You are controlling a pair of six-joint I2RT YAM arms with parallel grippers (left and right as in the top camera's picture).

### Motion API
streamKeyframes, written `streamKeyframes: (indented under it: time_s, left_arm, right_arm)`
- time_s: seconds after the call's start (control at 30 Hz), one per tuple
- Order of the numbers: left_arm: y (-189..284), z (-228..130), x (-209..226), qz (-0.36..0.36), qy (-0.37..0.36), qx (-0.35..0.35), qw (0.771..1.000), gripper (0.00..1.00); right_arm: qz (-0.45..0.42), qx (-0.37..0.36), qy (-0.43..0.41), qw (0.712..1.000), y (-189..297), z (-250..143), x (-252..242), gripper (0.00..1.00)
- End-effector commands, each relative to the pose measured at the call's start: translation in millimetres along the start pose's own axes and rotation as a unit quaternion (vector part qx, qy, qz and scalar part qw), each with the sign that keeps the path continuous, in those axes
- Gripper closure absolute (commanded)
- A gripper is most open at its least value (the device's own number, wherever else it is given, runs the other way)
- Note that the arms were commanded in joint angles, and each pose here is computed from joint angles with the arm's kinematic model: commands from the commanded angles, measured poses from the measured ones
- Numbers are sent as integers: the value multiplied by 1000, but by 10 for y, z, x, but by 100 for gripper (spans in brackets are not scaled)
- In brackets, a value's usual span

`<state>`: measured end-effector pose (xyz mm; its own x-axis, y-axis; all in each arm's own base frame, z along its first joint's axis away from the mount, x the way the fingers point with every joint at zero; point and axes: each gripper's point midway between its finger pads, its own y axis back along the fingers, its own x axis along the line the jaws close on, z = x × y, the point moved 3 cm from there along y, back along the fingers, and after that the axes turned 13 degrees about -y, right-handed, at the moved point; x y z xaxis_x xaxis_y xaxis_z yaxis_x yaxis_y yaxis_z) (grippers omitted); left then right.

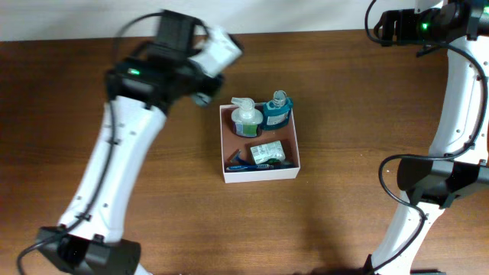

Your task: Pack container

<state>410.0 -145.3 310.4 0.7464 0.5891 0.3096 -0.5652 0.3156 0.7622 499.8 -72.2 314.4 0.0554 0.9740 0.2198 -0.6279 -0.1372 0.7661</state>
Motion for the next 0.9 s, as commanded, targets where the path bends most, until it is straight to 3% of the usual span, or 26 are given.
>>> streamKeyframes:
  time_s: [0.0, 0.07, 0.13, 0.23, 0.37, 0.4, 0.87]
  left_arm:
    - [136, -304, 425, 47, 150, 13, 987, 68]
    - [172, -409, 537, 46, 168, 10, 985, 66]
    - [210, -517, 647, 53, 183, 11, 982, 48]
    - [251, -637, 755, 64, 198, 17, 978, 45]
    - [267, -681, 795, 68, 203, 19, 977, 16]
    - [267, -680, 796, 68, 203, 19, 977, 3]
    - [266, -683, 795, 68, 203, 19, 977, 1]
  right_arm:
    - [-2, -5, 0, 1000, 26, 19, -13, 1]
    - [-2, -5, 0, 1000, 26, 19, -13, 2]
    - [-2, -5, 0, 1000, 28, 20, -12, 1]
    - [-2, -5, 0, 1000, 28, 20, -12, 1]
    - [-2, -5, 0, 1000, 28, 20, -12, 1]
    - [-2, -5, 0, 1000, 26, 19, -13, 1]
    - [-2, -5, 0, 1000, 28, 20, -12, 1]
